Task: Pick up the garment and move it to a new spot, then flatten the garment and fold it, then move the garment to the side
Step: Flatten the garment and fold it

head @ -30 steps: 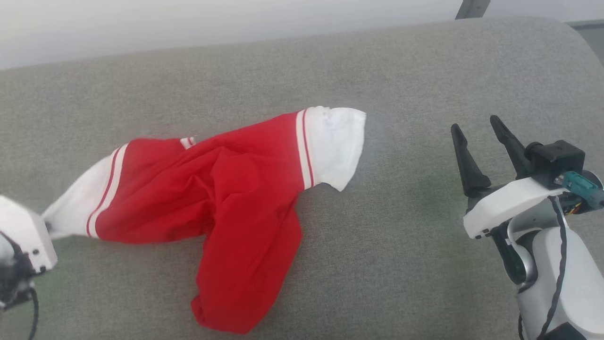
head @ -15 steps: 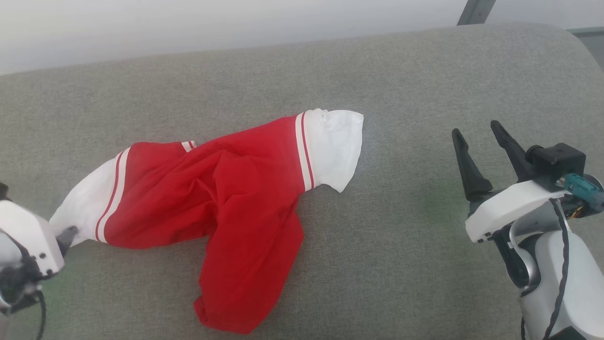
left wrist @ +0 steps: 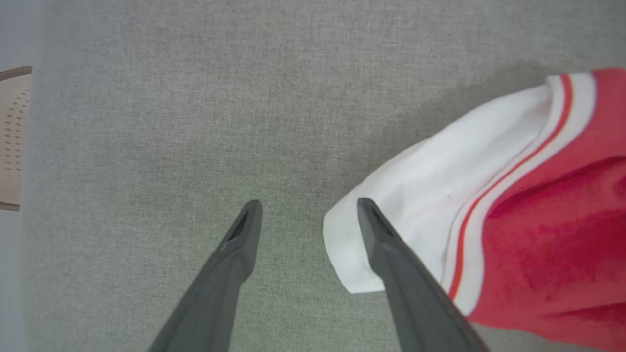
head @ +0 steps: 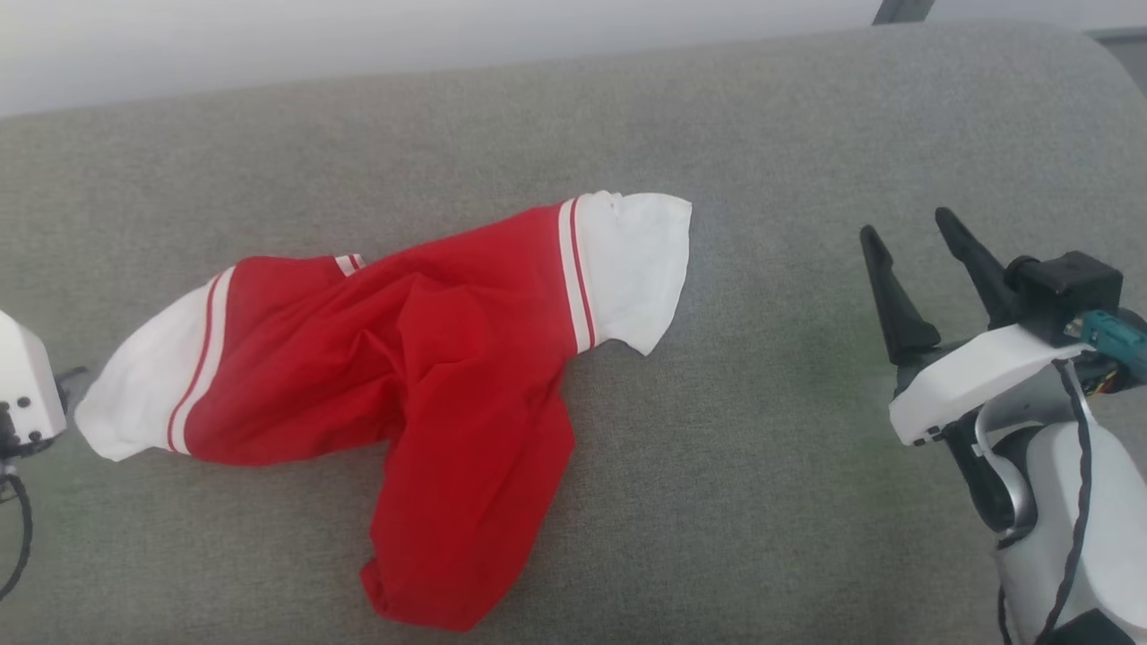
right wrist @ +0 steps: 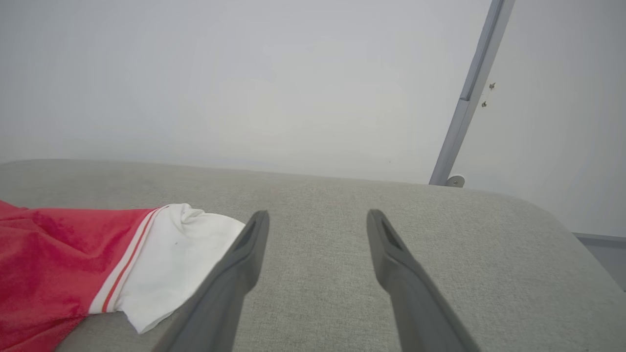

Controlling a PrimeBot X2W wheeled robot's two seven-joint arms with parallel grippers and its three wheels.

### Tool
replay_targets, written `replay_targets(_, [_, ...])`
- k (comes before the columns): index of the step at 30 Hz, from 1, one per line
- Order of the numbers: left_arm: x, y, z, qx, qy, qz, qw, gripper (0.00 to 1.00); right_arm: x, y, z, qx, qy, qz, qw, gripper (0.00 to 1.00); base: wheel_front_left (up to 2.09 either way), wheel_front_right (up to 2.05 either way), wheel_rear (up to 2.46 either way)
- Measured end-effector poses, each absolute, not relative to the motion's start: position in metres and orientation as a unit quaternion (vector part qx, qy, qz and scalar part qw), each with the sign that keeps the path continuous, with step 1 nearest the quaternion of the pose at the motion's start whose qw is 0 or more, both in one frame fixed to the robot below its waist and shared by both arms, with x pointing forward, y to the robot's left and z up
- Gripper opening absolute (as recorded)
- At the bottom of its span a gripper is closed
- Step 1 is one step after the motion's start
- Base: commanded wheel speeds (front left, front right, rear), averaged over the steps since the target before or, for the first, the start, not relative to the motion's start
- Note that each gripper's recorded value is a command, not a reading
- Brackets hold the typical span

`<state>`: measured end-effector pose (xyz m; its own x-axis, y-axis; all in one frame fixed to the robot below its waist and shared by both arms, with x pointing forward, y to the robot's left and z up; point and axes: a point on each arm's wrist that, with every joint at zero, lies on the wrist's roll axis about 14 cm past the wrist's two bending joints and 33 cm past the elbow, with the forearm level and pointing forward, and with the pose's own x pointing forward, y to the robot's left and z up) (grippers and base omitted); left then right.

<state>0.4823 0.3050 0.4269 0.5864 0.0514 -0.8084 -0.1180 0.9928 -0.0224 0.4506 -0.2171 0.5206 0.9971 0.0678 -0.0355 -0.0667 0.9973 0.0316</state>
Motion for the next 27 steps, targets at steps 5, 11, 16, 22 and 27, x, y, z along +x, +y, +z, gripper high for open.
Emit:
replay_targets(5, [0.488, 0.298, 0.41, -0.04, 0.486, 0.044, 0.872, 1.0, 0.454, -0.223, 0.51, 0.008, 0.036, 0.029, 0.999, 1.0, 0.0, 0.0, 0.0])
replay_targets(11, [0.489, 0.288, 0.385, -0.057, 0.527, 0.043, 0.847, 1.0, 0.458, -0.226, 0.5, 0.003, 0.05, 0.027, 0.998, 1.0, 0.0, 0.0, 0.0])
replay_targets(16, [0.488, 0.284, 0.373, -0.095, 0.552, 0.06, 0.826, 1.0, 0.461, -0.224, 0.493, 0.001, 0.064, 0.03, 0.997, 1.0, 0.0, 0.0, 0.0])
replay_targets(22, [0.494, 0.277, 0.372, -0.115, 0.548, 0.043, 0.827, 0.0, 0.468, -0.202, 0.479, 0.021, 0.107, 0.066, 0.992, 1.0, 0.0, 0.0, 0.0])
replay_targets(27, [0.496, 0.275, 0.373, -0.115, 0.542, 0.037, 0.832, 0.0, 0.478, -0.18, 0.467, 0.037, 0.156, 0.1, 0.982, 1.0, 0.0, 0.0, 0.0])
